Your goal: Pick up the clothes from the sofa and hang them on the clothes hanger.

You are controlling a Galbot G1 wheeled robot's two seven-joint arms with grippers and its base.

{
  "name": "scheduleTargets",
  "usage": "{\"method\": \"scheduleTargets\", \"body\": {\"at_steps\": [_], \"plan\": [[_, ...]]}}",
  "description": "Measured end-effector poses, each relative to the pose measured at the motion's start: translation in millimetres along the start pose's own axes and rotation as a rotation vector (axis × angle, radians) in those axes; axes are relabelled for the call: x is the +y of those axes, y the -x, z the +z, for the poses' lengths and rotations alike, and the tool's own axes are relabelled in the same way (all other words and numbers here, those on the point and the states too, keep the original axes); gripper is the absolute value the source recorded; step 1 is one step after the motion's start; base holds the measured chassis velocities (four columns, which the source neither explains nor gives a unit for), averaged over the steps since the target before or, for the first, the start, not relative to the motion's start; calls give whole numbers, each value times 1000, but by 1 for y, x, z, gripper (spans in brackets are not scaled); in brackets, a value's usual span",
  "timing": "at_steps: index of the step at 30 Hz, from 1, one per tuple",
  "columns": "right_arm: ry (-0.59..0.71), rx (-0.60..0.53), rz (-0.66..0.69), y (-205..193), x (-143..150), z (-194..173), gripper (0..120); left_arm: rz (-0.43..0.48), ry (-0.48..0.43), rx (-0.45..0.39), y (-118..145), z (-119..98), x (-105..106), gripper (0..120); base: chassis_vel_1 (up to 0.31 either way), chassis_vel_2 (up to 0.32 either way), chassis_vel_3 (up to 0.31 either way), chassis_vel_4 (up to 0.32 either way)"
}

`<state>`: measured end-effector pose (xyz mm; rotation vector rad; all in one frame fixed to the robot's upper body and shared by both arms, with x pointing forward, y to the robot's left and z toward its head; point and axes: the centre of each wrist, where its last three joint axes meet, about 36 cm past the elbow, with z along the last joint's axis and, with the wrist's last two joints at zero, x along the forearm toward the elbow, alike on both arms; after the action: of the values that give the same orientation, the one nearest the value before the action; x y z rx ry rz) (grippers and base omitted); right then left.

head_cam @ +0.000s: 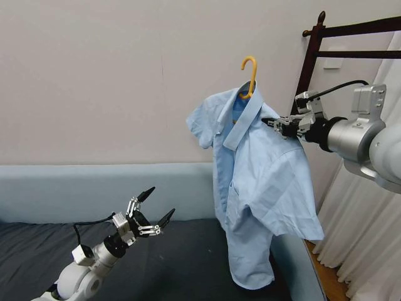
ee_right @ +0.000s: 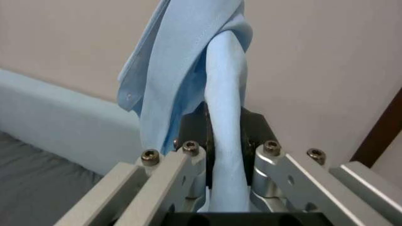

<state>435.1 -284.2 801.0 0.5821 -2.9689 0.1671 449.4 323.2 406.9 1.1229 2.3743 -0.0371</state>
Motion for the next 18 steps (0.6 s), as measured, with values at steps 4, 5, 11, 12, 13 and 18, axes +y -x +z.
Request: {"method": "scheduleTargets", "body": {"at_steps": [4, 5, 11, 12, 13, 18], "plan": [[14, -27, 26, -3, -5, -13, 8, 6, -2, 21, -5, 6, -6, 100, 0, 0, 0, 0], [12, -16, 32, -4, -5, -12, 8, 6, -1, 31, -8, 9, -7, 100, 0, 0, 0, 0], [-3, 34, 69, 5, -6, 10, 8, 4, 18, 52, -15, 18, -10, 100, 0, 0, 0, 0], [6, 9, 104, 5, -9, 8, 8, -7, 19, 56, -18, 19, -11, 100, 0, 0, 0, 0], [6, 9, 104, 5, -9, 8, 8, -7, 19, 56, -18, 19, -11, 100, 0, 0, 0, 0], [-48, -63, 279, -5, -25, -4, 8, -52, 29, 58, -28, 20, -14, 100, 0, 0, 0, 0]]}}
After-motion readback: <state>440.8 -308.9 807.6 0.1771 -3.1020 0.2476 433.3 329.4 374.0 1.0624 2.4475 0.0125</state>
